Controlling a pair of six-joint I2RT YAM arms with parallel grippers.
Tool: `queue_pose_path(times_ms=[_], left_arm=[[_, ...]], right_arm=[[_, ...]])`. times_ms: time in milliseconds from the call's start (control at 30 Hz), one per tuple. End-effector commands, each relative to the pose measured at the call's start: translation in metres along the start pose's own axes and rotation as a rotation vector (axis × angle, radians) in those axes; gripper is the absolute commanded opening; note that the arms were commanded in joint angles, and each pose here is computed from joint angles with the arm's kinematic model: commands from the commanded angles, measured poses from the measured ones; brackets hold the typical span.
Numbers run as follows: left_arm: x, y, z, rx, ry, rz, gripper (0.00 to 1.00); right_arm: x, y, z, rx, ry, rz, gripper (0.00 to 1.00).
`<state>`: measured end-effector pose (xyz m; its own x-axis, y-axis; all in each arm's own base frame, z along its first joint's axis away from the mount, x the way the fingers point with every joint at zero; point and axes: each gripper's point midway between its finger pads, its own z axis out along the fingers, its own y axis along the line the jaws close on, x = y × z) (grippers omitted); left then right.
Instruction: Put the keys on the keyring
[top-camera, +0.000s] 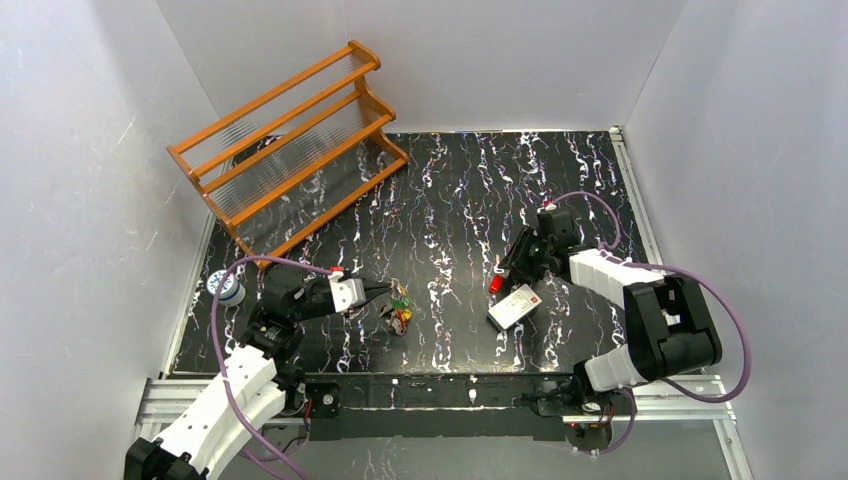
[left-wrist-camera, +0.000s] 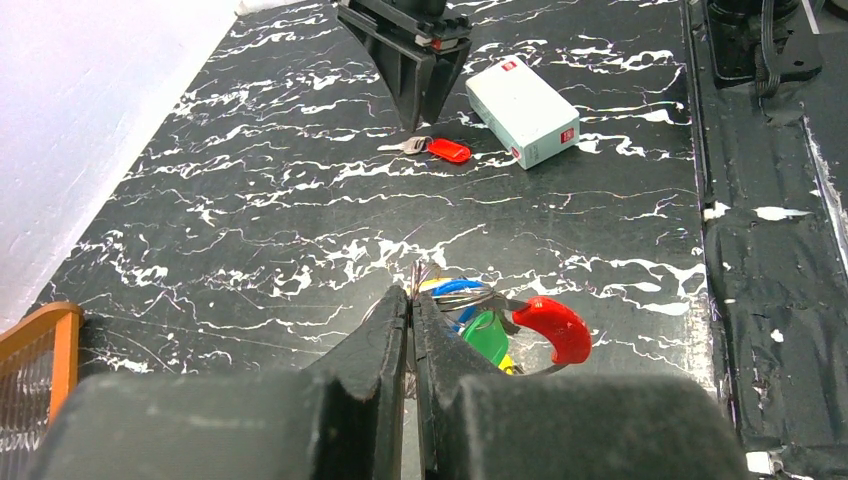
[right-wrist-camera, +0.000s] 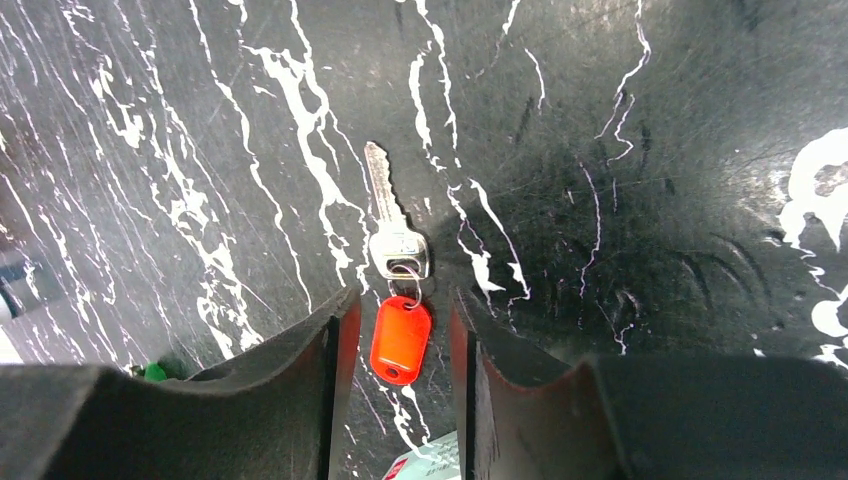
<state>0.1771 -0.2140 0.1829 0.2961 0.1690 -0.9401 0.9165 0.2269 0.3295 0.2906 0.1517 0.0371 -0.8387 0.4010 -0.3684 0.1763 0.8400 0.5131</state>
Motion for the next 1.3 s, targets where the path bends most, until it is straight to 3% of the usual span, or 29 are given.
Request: queue_pose_path(times_ms=[0, 233, 933, 1267], left_arm=[[-0.023, 0.008, 0.000, -0.007, -0.040, 0.064, 0.00], [-0.022, 0.008, 0.000, -0.007, -0.036, 0.063, 0.00], [-0.022, 0.008, 0.000, -0.004, -0.033, 0.063, 0.00], [-0.022, 0.008, 0.000, -0.004, -0.032, 0.062, 0.00]], right_arm=[[0.012, -0.005, 0.004, -0.004, 0.062, 0.039, 0.46], [0.013, -0.012, 0.008, 0.010, 0.066, 0.056, 0.39], [0.009, 0.007, 0.013, -0.082, 0.106, 0.041, 0.02], [-0.009, 0.019, 0.004, -0.107, 0.066, -0.068, 0.01]])
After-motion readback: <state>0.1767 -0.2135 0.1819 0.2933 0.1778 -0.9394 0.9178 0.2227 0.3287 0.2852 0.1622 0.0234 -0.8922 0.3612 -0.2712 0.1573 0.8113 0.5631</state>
